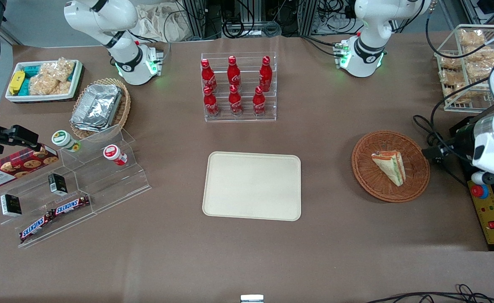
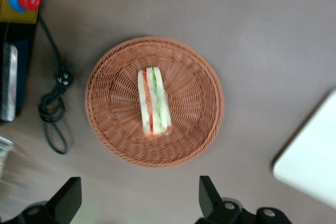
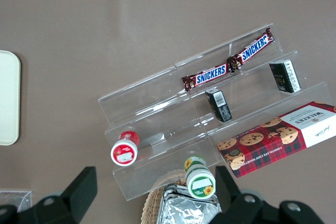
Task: Place sandwich from basket to tray
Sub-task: 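Move the left gripper over the sandwich in the wicker basket and lower it, then close the left gripper on the triangular sandwich and lift it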
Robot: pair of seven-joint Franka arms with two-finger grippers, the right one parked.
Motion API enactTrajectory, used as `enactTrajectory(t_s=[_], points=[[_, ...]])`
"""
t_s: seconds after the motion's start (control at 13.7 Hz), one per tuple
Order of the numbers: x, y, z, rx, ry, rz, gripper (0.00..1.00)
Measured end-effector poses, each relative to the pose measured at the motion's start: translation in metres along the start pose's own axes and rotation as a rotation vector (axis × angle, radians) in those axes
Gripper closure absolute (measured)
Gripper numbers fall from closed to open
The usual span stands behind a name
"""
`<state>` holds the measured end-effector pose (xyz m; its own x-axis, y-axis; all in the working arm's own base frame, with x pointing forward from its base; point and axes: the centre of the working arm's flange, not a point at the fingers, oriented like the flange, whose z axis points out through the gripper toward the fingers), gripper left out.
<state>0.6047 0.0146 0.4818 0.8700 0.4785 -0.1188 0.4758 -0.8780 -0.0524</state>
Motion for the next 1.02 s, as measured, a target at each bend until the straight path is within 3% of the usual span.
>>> enactTrajectory(t_s=[0.22,0.37,0.59,1.02], points=[[0.003,0.001,0.073,-0.031,0.046,-0.277,0.0],[-0.003,-0.002,0.117,-0.048,0.063,-0.364,0.0],[-0.019,-0.01,0.17,-0.053,0.067,-0.402,0.0],[-0.031,-0.017,0.224,-0.026,0.032,-0.408,0.0]])
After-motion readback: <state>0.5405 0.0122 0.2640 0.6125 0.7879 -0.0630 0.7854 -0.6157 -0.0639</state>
